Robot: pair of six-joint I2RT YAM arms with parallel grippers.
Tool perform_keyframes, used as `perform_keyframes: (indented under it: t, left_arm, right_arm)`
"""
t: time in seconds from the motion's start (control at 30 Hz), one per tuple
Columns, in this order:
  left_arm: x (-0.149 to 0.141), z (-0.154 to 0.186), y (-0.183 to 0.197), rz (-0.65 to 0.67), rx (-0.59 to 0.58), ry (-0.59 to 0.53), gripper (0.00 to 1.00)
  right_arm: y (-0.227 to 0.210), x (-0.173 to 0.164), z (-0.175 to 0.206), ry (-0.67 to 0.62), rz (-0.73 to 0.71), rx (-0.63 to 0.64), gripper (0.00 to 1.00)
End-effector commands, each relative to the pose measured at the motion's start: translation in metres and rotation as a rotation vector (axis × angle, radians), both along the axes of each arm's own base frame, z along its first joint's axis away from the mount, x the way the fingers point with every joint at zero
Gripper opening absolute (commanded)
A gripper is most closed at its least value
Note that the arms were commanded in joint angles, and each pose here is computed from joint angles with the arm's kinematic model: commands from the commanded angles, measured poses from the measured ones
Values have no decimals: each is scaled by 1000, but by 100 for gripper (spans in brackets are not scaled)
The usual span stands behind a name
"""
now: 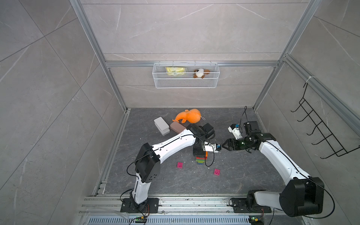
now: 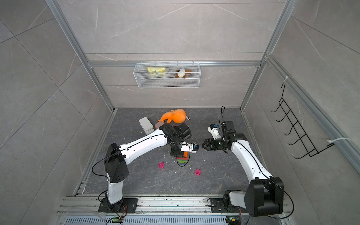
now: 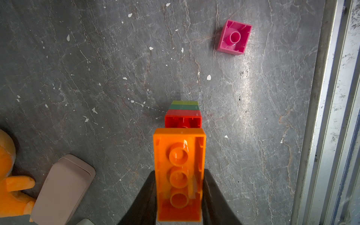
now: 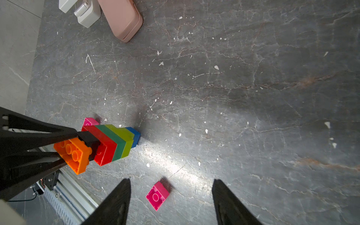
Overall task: Assemble a carrot with lego
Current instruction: Assemble the lego brick with the lego brick.
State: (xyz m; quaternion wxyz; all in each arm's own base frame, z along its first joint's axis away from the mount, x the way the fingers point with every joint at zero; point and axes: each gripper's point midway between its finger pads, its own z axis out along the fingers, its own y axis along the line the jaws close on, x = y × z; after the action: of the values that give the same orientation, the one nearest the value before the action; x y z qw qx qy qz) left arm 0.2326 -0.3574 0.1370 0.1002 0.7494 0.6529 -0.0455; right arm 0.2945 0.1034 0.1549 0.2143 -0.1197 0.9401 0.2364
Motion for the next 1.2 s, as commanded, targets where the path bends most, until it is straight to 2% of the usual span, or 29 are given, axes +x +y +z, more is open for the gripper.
perform_keyframes:
  t: [0.0,0.13,0.23,0.37,0.5,0.7,0.97,1.17]
  left_arm:
    - [-10,-36,18,24,146,70,14]
    - [-13,-40,19,18,174,73,14]
    - [-14,-35,14,12,152,72,14]
    - [-13,-30,11,3,166,27,15]
    - [-15,-21,1,35,120,52,18]
    - [-21,-21,2,52,120,86,22]
    - [-18,-41,29,57,268,56,24]
    - [-21,-54,34,53,302,73,25]
  right_arm:
    - [-2,-4,-7,38,-11,-4,69]
    - [-2,-4,-8,41,-13,-5,69]
    - [-2,-4,-9,47,-13,-5,69]
    - [-2,-3,-10,49,-14,-6,69]
    - [-2,-2,-10,52,-14,-6,69]
    - [-2,-4,-11,55,-14,-7,69]
    - [-3,-5,-13,62,-16,-8,69]
    - [-3,-4,-15,67,-17,-10,68]
